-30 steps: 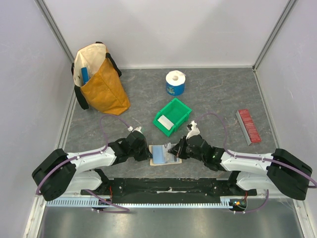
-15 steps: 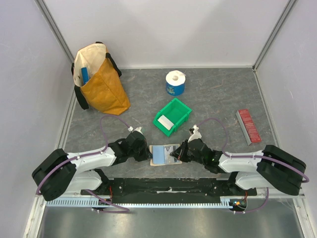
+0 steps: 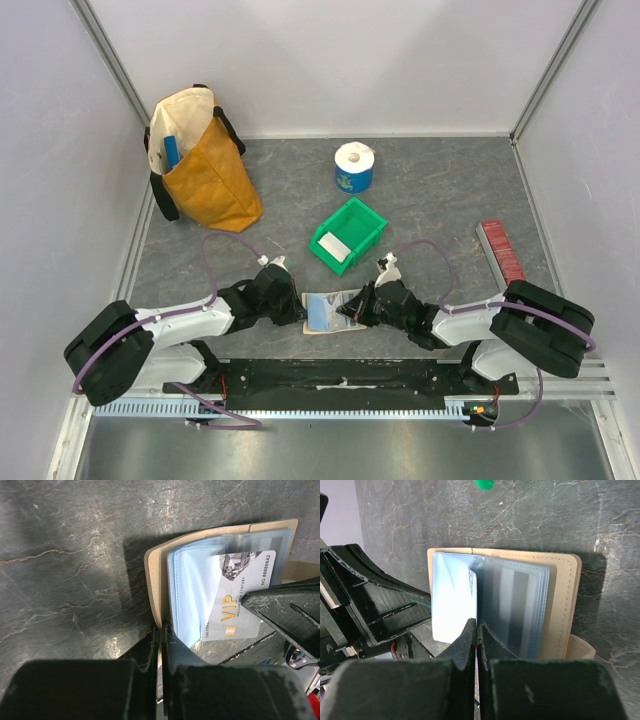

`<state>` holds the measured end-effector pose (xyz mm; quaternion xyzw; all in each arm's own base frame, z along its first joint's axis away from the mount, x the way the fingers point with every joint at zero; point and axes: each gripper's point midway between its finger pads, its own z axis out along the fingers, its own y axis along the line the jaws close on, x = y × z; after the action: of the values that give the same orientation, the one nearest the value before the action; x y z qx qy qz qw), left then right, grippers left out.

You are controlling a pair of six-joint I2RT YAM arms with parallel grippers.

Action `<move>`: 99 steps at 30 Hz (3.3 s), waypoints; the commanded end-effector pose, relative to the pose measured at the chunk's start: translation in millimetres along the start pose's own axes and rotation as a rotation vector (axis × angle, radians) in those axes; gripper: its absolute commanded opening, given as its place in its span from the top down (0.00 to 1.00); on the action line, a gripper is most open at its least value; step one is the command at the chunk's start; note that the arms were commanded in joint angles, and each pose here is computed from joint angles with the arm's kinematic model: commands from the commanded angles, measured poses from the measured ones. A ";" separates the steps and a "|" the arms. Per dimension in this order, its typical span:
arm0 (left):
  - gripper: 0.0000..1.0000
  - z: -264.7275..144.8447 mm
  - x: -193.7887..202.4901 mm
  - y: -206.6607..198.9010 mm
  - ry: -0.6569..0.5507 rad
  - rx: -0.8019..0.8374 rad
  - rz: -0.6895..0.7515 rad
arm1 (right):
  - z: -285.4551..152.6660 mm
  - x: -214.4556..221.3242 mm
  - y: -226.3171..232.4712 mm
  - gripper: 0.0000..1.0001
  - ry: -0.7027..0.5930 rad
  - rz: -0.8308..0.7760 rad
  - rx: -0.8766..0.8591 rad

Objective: Put the credit cards into the card holder
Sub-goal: Insert the credit card into the card holder.

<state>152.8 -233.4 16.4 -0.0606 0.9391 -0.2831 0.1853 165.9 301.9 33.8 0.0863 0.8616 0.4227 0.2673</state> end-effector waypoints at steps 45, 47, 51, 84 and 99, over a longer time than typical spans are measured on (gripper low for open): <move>0.98 1.8 8.3 5.3 0.037 -0.015 -0.010 | -3.3 -17.0 -35.8 1.00 -0.073 -0.077 0.157; 0.98 1.2 9.2 6.1 0.037 -0.017 -0.011 | -5.2 -19.8 -34.3 1.00 -0.075 -0.097 0.167; 0.98 1.9 10.8 9.4 0.041 -0.025 -0.013 | -8.3 -22.5 -34.8 1.00 -0.088 -0.100 0.172; 0.98 2.6 12.2 9.1 0.044 -0.019 -0.019 | -3.9 -4.4 -43.1 1.00 -0.040 -0.054 0.175; 0.98 4.6 12.8 1.7 0.046 0.019 -0.052 | 2.6 29.7 -25.8 1.00 0.048 -0.003 0.094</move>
<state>151.9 -238.8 16.5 -0.0702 0.9344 -0.3004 0.1781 165.7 305.3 27.6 0.1125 0.8574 0.4194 0.2764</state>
